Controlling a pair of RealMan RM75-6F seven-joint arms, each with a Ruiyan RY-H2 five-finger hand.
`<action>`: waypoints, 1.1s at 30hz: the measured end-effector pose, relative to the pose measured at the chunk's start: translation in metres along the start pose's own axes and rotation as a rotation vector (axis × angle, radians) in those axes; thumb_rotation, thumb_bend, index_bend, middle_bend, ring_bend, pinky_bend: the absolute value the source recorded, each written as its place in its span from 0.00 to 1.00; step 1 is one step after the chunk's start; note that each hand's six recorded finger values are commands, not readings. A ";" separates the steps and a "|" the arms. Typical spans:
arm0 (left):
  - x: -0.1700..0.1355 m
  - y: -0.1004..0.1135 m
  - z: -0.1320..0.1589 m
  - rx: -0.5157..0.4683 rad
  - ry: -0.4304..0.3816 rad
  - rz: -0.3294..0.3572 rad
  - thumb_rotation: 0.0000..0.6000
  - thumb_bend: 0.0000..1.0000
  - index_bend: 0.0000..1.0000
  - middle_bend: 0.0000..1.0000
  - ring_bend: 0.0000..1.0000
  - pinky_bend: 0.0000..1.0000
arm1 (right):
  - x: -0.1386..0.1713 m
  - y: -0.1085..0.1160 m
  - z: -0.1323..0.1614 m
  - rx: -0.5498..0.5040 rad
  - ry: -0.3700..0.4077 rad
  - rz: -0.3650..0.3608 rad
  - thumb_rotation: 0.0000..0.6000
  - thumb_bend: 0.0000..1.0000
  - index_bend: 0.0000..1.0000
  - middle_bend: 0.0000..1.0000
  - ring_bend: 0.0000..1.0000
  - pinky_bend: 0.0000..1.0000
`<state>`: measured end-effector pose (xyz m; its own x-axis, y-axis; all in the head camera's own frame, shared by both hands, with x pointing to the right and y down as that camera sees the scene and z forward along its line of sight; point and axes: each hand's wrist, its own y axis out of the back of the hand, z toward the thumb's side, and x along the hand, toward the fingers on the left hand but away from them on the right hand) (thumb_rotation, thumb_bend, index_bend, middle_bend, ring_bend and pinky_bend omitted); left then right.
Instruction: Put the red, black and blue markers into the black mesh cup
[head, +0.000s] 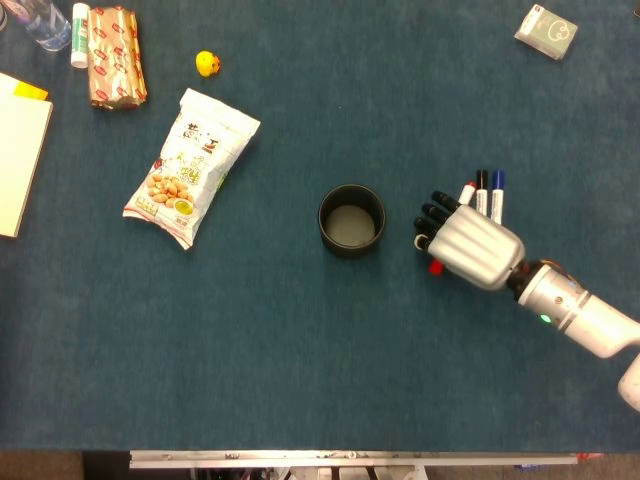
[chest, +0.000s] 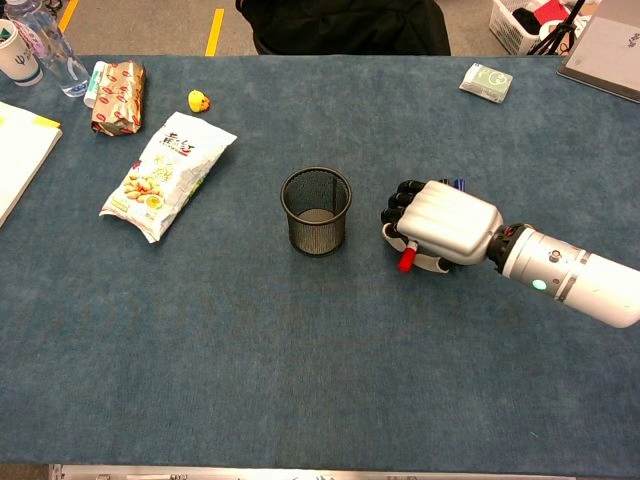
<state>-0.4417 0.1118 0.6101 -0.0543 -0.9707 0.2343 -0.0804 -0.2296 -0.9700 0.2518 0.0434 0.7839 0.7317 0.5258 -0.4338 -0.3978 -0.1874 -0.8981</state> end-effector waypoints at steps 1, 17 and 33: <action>0.000 0.000 0.000 0.000 0.001 0.000 1.00 0.20 0.10 0.17 0.19 0.24 | 0.000 0.000 -0.001 -0.002 -0.002 -0.001 1.00 0.31 0.61 0.39 0.26 0.22; 0.001 0.005 0.005 0.006 -0.011 0.010 1.00 0.20 0.10 0.17 0.19 0.24 | 0.025 0.077 -0.021 -0.329 -0.081 -0.252 1.00 0.31 0.63 0.40 0.26 0.22; -0.002 0.007 0.009 0.008 -0.015 0.005 1.00 0.20 0.10 0.17 0.19 0.24 | 0.013 0.136 -0.019 -0.861 -0.034 -0.411 1.00 0.31 0.64 0.41 0.26 0.22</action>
<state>-0.4331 0.1112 0.6019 -0.0398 -0.9728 0.2284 -0.0722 -0.2252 -0.9716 0.2172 0.0091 0.6551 0.7018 0.7076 -0.0822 0.4409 -0.5221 -0.7301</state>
